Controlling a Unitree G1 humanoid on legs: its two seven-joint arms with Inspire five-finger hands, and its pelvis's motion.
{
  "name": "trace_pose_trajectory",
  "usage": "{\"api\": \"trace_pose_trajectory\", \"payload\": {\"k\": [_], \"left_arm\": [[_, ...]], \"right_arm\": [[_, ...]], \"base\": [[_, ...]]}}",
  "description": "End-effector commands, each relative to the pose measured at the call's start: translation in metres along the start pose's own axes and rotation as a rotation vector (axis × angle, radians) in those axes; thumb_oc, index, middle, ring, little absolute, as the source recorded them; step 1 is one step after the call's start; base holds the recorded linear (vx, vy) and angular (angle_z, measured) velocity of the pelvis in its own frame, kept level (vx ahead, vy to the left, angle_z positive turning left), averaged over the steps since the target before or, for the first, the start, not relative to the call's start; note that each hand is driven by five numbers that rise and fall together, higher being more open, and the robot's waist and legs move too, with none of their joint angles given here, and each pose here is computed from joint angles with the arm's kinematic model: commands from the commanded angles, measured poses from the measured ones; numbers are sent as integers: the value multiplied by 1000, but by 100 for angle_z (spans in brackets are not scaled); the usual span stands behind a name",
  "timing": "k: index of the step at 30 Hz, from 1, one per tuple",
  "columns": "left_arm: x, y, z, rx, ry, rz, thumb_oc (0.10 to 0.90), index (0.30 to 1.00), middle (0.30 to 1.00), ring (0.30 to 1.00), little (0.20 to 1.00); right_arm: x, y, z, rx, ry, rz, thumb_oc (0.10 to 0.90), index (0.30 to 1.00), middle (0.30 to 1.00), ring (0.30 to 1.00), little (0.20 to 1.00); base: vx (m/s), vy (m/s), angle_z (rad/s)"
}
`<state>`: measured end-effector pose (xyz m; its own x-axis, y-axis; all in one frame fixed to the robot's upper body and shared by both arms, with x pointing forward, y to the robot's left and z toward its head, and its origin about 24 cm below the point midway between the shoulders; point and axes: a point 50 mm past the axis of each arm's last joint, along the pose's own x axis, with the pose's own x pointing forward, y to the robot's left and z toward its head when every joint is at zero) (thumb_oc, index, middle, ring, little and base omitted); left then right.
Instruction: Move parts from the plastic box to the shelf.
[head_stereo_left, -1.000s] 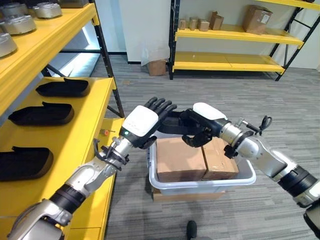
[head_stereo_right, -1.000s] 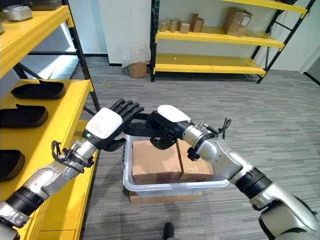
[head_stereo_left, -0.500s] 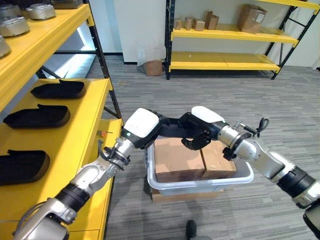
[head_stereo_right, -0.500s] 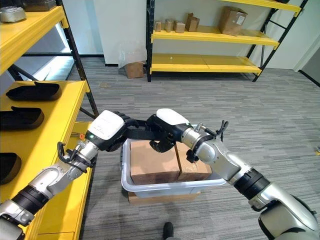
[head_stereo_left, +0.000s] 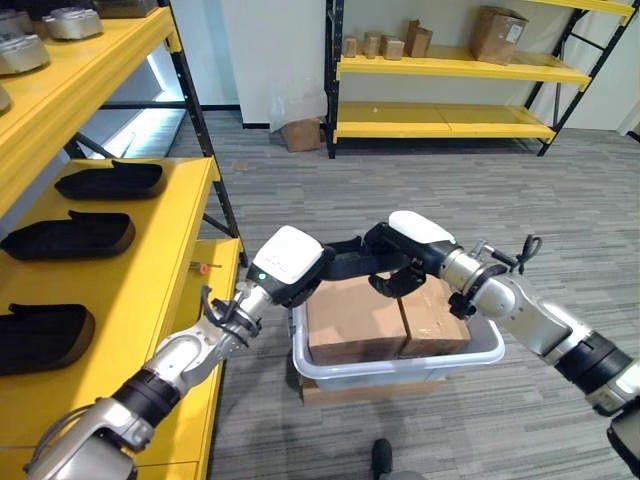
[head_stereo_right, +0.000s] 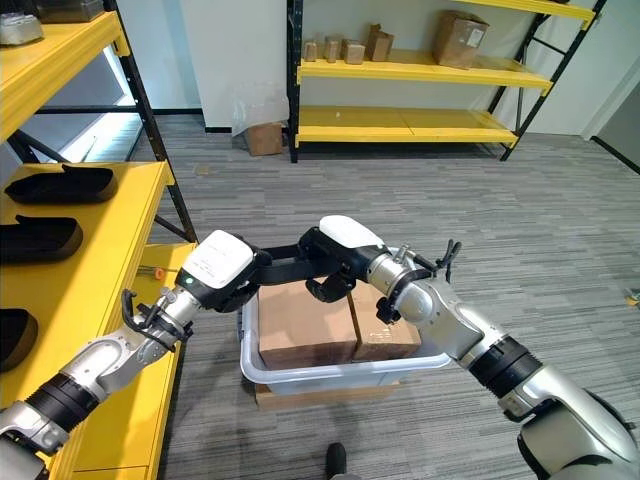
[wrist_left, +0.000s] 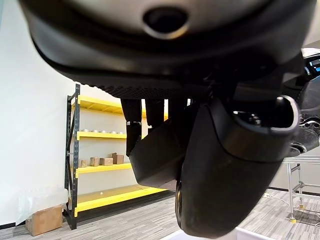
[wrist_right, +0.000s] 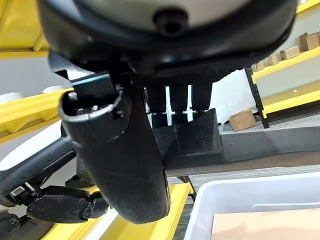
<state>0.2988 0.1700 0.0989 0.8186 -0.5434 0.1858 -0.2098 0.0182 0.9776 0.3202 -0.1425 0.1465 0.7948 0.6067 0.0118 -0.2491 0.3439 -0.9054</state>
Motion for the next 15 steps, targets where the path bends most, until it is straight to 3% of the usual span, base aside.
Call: {"api": "trace_pose_trajectory", "payload": {"k": [1,15], "left_arm": [[22,46,-11,-64,58,280,400,300,300,300,300],[-46,53,-43,-142,312,415,400,300,300,300,300]], "right_arm": [[13,-46,46,74,-250,-266,900,1000,1000,1000,1000],[-19,-48,38,347,-289,-400,900,1000,1000,1000,1000]], "base": [[-3,-33,-6],[-45,-126,-3]]}}
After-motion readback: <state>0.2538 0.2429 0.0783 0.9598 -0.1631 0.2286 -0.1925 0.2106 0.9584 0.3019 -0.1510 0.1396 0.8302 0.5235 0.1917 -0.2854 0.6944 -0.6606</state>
